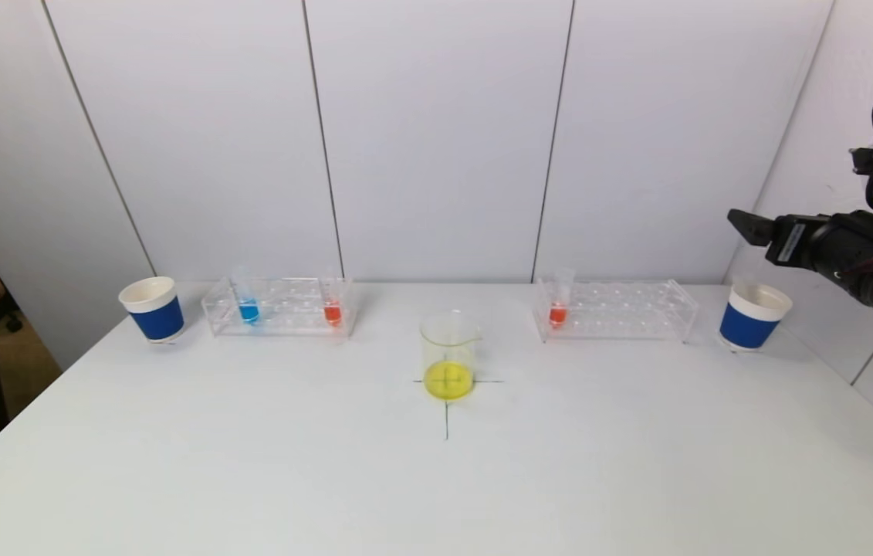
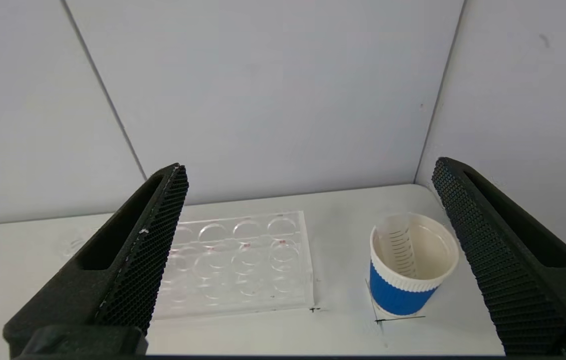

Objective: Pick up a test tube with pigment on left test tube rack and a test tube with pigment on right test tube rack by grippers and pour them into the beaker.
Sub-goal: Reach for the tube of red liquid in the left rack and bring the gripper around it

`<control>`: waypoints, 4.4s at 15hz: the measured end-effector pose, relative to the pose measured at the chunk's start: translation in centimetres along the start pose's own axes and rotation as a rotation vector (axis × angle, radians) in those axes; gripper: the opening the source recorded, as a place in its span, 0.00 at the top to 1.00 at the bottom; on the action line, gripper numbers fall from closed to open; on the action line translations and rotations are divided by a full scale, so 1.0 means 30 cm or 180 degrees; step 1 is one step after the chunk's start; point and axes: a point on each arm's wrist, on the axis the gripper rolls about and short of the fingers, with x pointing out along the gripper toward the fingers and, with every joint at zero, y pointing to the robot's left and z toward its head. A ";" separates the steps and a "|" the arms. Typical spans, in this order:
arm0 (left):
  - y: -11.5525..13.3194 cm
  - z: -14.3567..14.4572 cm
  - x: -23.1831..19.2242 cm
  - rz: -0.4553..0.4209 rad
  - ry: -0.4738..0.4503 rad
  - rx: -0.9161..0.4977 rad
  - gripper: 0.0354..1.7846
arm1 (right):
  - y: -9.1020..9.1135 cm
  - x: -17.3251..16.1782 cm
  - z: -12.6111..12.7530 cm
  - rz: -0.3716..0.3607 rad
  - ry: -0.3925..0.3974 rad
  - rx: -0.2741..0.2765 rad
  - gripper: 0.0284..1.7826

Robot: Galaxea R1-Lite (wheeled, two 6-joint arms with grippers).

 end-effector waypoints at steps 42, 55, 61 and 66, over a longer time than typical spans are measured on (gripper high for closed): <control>0.000 0.000 0.000 -0.0001 -0.0001 0.0000 0.01 | -0.057 -1.071 -0.412 0.0481 -0.0481 -0.0636 0.01; 0.000 0.000 0.000 -0.0001 -0.0001 0.0000 0.01 | -0.063 -1.067 -0.443 0.0346 -0.0154 -0.0167 0.01; 0.000 0.000 0.000 -0.0007 0.0000 0.0012 0.01 | -0.063 -1.067 -0.443 0.0335 -0.0157 -0.0086 0.01; 0.000 0.000 0.000 0.0002 0.0000 0.0016 0.01 | -0.063 -1.067 -0.443 0.0335 -0.0157 -0.0087 0.01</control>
